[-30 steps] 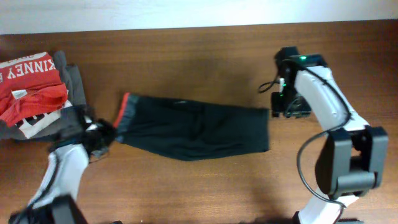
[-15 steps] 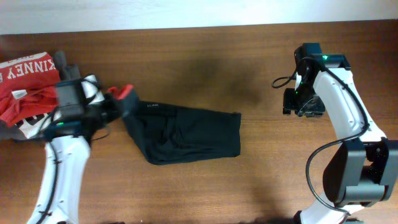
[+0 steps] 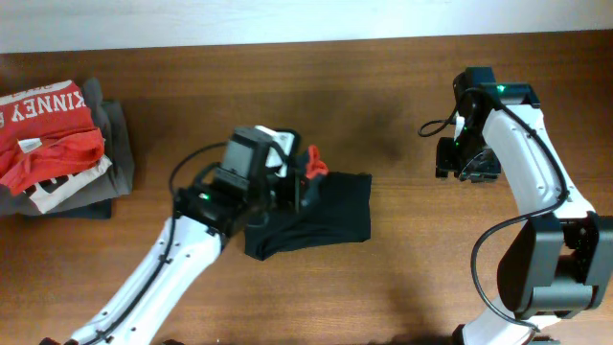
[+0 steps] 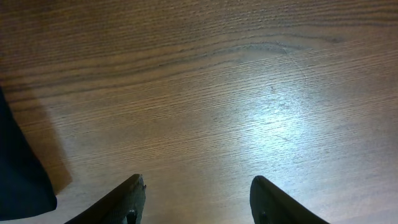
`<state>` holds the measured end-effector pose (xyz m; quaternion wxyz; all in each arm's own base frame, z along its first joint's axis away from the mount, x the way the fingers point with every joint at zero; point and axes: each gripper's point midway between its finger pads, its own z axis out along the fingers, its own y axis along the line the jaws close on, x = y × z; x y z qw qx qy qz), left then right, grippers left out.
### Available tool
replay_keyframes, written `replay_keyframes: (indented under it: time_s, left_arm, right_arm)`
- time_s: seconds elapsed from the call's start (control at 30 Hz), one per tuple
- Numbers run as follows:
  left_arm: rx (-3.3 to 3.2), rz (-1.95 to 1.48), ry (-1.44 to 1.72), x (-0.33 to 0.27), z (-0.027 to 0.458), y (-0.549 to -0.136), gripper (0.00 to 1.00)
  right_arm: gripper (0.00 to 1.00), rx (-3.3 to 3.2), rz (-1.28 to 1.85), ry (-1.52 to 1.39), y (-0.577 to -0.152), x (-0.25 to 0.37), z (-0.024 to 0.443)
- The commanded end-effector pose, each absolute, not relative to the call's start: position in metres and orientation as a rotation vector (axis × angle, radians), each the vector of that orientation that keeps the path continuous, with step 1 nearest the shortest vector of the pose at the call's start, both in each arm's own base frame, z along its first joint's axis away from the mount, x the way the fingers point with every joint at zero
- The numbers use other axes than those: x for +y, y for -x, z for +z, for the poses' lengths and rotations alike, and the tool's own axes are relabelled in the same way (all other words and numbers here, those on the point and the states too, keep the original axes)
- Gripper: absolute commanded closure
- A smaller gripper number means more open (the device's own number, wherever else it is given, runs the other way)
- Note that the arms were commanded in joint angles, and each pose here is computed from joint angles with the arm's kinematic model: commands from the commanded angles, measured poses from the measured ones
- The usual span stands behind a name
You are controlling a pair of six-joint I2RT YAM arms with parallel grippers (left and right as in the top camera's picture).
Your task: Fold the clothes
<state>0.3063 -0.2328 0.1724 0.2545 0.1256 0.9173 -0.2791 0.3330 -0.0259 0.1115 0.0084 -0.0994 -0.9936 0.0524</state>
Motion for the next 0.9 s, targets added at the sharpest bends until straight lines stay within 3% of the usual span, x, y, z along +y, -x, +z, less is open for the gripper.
replay_keyframes:
  time_s: [0.0, 0.5, 0.6, 0.77, 0.87]
  left_arm:
    - [2.437, -0.705, -0.360, -0.238, 0.188, -0.309, 0.98]
    - [2.333, -0.734, -0.261, -0.246, 0.208, -0.328, 0.94]
    - [2.333, -0.735, -0.262, -0.246, 0.208, -0.328, 0.94]
    - [2.328, -0.755, -0.271, -0.249, 0.210, -0.327, 0.94]
    - [2.308, -0.786, -0.285, -0.253, 0.214, -0.327, 0.94]
  right_arm:
    - [0.41, -3.136, 0.131, 0.303, -0.336, -0.021, 0.122]
    - [0.43, -3.058, -0.367, -0.130, -0.322, 0.056, 0.107]
    - [0.52, -3.046, -0.459, -0.169, -0.323, 0.075, 0.093]
    - [0.83, -3.041, -0.638, -0.213, -0.323, 0.110, 0.071]
    - [0.90, -3.050, -0.683, -0.249, -0.323, 0.123, 0.060]
